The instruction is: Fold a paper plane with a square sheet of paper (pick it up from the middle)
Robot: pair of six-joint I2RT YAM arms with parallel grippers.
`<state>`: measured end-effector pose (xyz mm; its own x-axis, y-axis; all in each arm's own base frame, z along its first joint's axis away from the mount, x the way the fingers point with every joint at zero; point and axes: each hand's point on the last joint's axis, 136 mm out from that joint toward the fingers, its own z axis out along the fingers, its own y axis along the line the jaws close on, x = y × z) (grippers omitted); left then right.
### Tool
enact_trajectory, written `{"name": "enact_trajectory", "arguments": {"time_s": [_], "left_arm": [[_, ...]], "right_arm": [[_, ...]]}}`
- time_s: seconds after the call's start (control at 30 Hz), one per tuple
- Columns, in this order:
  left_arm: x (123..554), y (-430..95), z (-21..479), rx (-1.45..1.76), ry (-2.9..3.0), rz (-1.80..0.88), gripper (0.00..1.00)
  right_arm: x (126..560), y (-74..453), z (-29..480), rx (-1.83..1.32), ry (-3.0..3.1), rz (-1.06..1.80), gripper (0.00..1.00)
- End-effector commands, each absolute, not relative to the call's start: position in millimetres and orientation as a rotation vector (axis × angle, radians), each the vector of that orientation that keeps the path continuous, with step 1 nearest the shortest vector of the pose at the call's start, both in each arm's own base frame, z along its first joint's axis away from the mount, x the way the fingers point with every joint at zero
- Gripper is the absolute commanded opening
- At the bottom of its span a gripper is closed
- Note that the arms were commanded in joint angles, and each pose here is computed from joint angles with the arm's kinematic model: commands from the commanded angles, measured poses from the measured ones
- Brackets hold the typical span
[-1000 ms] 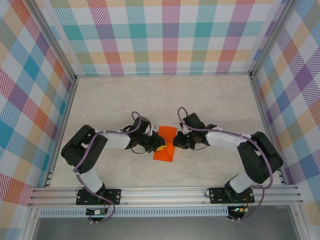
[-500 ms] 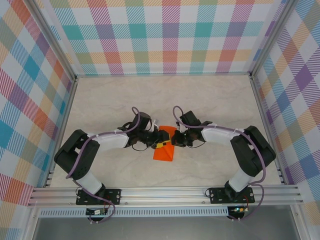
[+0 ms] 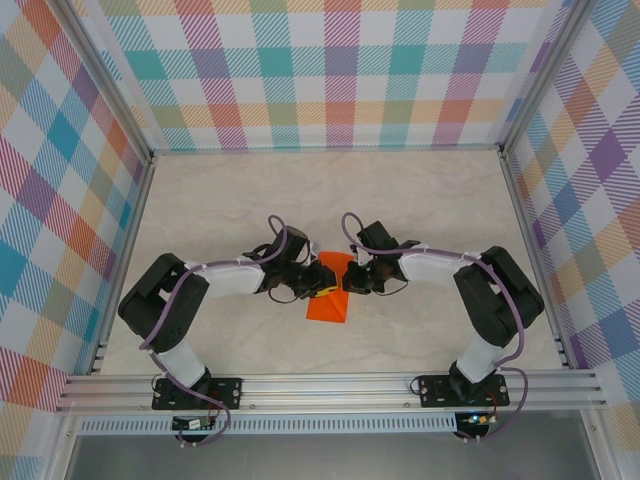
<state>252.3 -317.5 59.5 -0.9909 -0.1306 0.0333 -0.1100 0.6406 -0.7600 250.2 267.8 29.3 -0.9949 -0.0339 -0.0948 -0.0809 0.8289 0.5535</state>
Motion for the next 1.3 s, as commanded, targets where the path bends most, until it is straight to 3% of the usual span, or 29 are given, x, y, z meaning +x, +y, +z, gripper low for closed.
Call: {"name": "enact_trajectory", "arguments": {"time_s": [0.0, 1.27], "left_arm": [[252.0, -319.8, 53.5, -0.201, 2.846, -1.272, 0.18], [248.1, -314.9, 29.4, -0.181, 2.905, -1.180, 0.10]], "right_arm": [[255.8, 268.6, 29.7, -0.120, 2.924, 0.874, 0.05], [252.4, 264.1, 15.8, -0.103, 2.973, 0.830, 0.04]]}}
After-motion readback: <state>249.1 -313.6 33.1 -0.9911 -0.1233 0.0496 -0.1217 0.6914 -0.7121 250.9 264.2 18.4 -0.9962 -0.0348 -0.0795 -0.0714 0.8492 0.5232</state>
